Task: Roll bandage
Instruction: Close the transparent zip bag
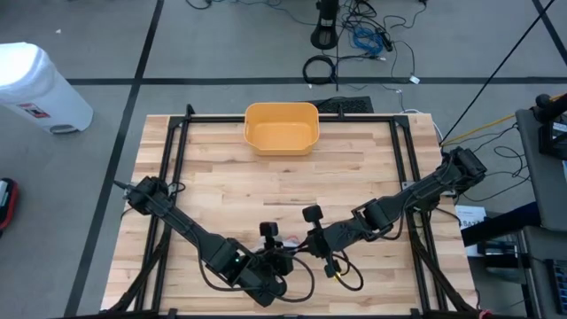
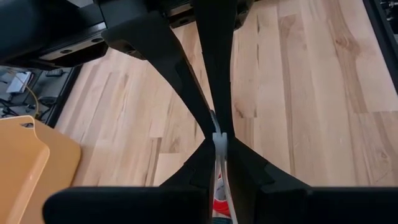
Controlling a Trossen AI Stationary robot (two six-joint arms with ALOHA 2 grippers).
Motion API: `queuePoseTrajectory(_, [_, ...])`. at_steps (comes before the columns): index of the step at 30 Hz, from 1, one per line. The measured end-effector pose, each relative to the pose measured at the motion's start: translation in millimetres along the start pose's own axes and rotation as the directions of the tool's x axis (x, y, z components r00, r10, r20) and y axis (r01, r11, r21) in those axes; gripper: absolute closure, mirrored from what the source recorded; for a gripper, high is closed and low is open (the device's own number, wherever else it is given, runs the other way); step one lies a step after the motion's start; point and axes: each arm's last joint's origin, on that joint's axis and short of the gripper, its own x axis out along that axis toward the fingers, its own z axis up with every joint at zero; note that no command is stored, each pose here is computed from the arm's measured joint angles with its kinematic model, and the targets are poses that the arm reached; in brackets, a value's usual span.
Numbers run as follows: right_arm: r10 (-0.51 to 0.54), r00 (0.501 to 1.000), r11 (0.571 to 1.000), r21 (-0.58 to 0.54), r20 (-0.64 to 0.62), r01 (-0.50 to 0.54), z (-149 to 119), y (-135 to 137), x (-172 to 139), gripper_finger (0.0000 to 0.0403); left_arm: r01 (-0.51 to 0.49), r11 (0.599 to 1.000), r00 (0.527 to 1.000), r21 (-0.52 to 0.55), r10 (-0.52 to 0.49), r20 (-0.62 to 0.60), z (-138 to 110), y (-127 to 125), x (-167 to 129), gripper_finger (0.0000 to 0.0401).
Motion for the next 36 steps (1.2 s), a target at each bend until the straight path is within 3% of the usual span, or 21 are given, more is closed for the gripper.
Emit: queuePoseTrajectory(36, [-0.051,0.998,0.999,-0.004,-0.027,0.05,0,-2,-3,0.0402,0.013,1.0,0.994,-0.011,-0.015,-0.106,-13,-1,-7,0.0365])
